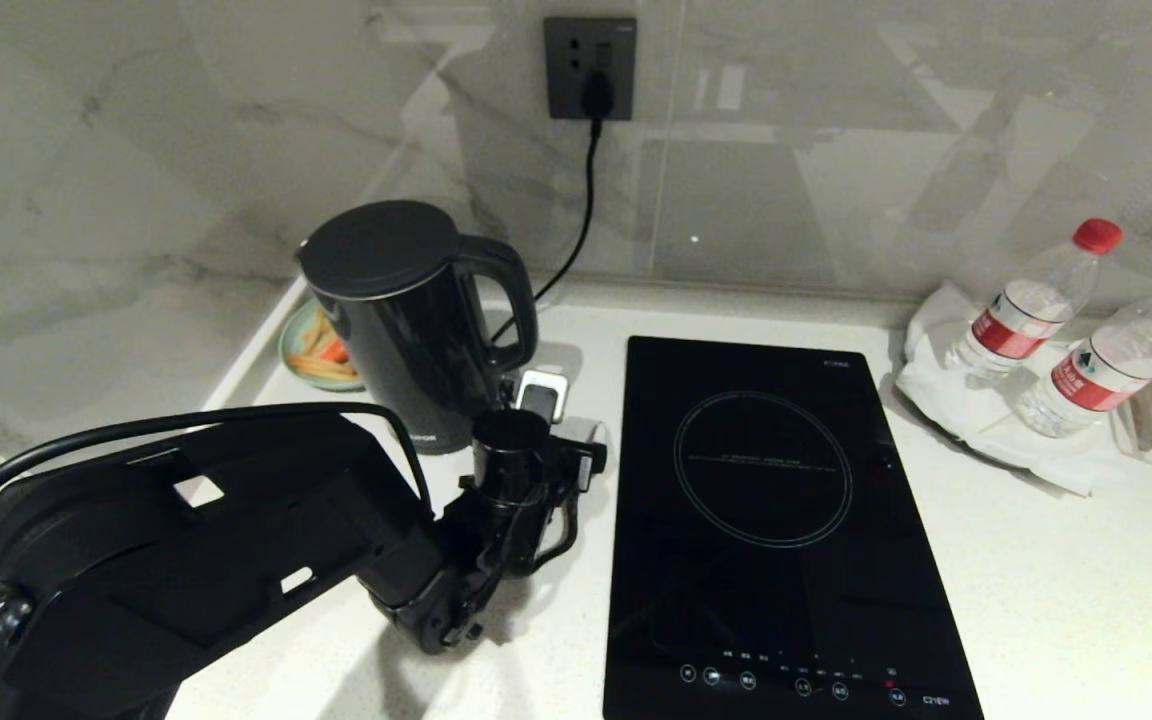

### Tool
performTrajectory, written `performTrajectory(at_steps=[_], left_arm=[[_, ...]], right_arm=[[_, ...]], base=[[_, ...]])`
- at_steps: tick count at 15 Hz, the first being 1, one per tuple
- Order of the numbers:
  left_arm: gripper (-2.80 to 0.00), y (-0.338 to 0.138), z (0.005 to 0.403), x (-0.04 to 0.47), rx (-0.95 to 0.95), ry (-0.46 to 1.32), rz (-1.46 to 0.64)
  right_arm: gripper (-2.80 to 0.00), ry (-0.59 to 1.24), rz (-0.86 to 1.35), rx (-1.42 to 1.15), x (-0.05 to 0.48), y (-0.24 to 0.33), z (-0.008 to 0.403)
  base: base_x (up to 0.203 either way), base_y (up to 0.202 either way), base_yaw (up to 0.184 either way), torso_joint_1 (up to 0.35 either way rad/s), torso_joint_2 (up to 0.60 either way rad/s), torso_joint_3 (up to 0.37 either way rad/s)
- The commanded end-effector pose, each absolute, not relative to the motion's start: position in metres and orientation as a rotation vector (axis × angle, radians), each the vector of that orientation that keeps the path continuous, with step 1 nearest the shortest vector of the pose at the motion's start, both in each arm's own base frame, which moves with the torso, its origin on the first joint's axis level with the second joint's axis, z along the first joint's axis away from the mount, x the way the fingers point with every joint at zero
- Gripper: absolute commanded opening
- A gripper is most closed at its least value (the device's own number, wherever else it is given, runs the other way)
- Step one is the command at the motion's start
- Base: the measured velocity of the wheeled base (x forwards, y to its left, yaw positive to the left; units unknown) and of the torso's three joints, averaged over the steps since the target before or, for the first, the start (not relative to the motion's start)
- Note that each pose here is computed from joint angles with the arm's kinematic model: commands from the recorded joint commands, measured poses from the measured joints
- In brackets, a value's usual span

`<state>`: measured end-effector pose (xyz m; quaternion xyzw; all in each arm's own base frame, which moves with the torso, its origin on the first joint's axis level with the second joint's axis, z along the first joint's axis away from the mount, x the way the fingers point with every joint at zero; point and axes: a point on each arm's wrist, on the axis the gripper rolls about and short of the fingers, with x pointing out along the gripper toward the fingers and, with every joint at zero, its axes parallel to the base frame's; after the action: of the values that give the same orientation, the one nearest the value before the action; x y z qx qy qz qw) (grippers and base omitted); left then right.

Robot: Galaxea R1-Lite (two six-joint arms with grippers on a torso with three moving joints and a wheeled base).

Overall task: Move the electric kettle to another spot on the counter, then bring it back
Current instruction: Finish boiling water, then pick up the kettle

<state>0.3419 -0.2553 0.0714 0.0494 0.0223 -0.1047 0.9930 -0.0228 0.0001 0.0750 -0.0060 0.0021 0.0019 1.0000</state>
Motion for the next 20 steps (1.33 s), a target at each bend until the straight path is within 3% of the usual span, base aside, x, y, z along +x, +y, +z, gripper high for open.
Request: performTrajectory(at_steps=[1, 11, 20], left_arm=[[0.00, -0.249, 0.081, 0.327, 0.094, 0.038, -0.220], [0.00, -0.233, 0.151, 0.282, 0.010, -0.079, -0.256], [0.00, -0.246, 0.178, 0.297, -0.006, -0.111, -0.260]], right_arm=[[-2.80, 0.006, 0.005, -0.012, -0.023, 0.000, 0.075], [-2.80, 0.005, 0.005, -0.012, -0.023, 0.000, 0.075], [-2.80, 0.005, 0.005, -0.012, -0.023, 0.000, 0.075]], base=[[0.000, 0.000, 0.000, 0.000, 0.00, 0.000], [0.000, 0.000, 0.000, 0.000, 0.00, 0.000], [0.000, 0.000, 0.000, 0.000, 0.00, 0.000]])
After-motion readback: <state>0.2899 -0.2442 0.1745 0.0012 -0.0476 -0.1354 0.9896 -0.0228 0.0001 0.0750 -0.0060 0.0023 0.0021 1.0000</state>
